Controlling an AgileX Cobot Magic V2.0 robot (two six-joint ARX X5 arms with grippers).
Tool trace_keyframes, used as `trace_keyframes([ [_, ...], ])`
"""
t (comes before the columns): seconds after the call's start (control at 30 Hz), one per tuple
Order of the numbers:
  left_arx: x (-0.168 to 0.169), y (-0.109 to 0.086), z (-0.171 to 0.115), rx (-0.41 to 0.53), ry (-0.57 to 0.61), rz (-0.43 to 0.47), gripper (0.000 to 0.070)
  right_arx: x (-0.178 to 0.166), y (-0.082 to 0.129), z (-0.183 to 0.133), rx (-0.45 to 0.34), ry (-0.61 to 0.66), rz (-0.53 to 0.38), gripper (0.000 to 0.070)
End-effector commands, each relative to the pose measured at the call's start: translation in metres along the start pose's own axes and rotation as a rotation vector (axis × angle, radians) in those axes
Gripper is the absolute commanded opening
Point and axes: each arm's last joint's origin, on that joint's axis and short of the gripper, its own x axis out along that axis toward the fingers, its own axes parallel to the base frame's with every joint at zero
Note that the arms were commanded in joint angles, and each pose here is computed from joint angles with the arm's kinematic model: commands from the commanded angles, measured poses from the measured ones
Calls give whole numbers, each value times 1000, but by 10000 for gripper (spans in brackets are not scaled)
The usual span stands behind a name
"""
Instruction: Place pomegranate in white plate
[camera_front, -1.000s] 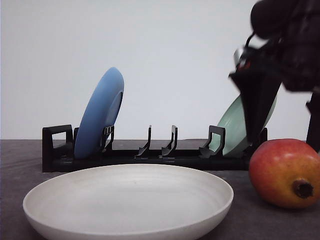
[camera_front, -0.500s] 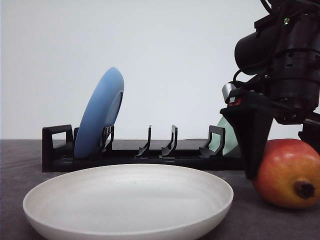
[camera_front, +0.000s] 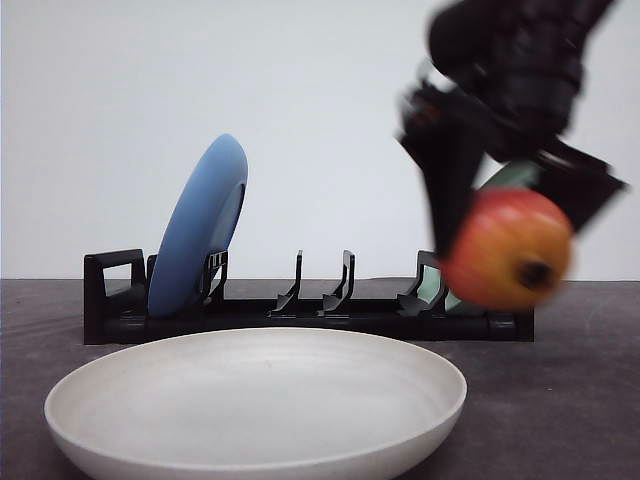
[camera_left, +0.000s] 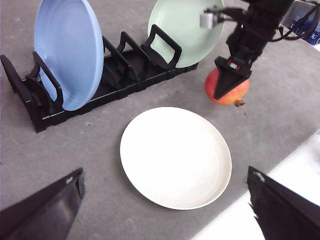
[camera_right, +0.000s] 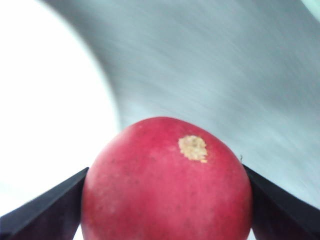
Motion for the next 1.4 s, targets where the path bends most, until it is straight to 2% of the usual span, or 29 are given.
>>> trace_keyframes([
  [0.0, -1, -1, 2, 12, -9, -11, 632, 2, 16, 9, -34, -2, 11, 470],
  [0.23, -1, -1, 2, 12, -11, -6, 632, 24, 78, 16, -189, -21, 47, 470],
  [0.4, -1, 0, 3, 12, -24, 16, 632, 55, 106, 17, -261, -5, 61, 471],
  [0.53, -1, 0, 2, 5, -23, 15, 632, 76, 118, 19, -298, 4, 66, 471],
  [0.9, -1, 0, 2, -22, -24, 15, 632, 101, 121, 18, -311, 72, 46, 482],
  [1.0, -1, 0, 2, -24, -24, 15, 632, 102, 121, 18, -323, 71, 47, 529],
  [1.13, -1, 0, 3, -26, -24, 15, 632, 101, 121, 19, -323, 64, 48, 691],
  [1.37, -1, 0, 2, -29, -24, 15, 632, 80, 126, 24, -338, 34, 62, 700],
])
